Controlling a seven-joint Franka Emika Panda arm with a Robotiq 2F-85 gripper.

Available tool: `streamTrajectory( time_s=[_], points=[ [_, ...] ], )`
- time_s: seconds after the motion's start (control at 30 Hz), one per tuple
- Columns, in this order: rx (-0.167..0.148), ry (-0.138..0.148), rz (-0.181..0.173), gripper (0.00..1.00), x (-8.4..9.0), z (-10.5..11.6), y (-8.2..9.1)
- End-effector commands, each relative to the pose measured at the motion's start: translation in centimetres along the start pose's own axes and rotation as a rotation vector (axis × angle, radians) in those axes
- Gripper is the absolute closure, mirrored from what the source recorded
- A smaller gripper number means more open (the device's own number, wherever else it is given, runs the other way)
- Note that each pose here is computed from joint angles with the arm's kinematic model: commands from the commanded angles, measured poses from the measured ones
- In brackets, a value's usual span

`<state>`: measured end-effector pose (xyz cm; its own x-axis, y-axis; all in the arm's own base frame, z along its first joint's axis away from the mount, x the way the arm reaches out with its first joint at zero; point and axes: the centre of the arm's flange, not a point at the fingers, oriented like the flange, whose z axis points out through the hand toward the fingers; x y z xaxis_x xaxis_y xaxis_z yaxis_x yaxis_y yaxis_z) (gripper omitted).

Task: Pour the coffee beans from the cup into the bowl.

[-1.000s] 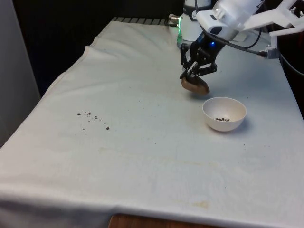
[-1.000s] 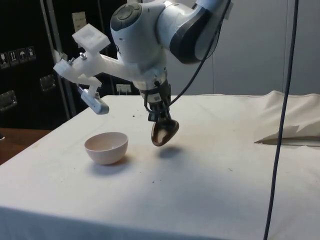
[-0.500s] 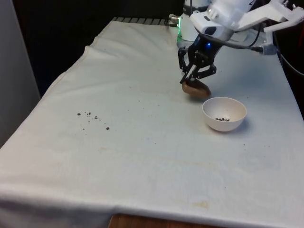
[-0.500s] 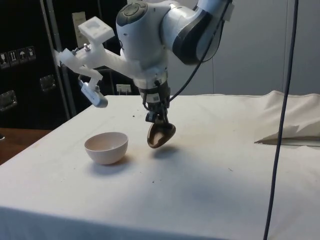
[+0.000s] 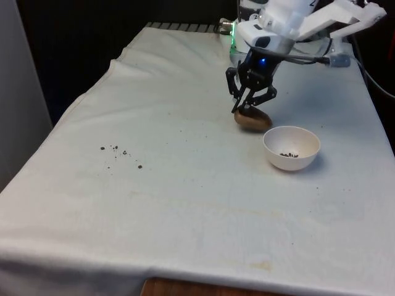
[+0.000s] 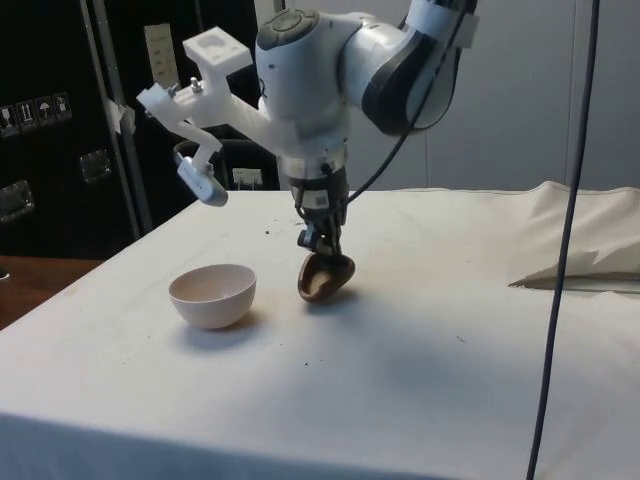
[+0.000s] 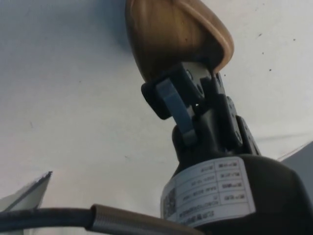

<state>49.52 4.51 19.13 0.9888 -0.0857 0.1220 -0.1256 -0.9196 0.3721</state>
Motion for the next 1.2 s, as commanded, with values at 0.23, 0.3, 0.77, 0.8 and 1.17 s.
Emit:
streamTrajectory(
  time_s=[0.23,0.3,0.77,0.8,1.17],
  points=[
    [0.047,0.014,0.020,1.00,-0.4,0.9,1.1],
    [0.085,0.025,0.029,1.00,-0.7,1.4,1.6],
    [0.148,0.035,0.053,1.00,-1.0,2.6,3.7],
    [0.157,0.036,0.058,1.00,-1.1,2.8,4.1],
    [0.186,0.032,0.073,1.00,-0.9,3.2,5.3]
  ],
)
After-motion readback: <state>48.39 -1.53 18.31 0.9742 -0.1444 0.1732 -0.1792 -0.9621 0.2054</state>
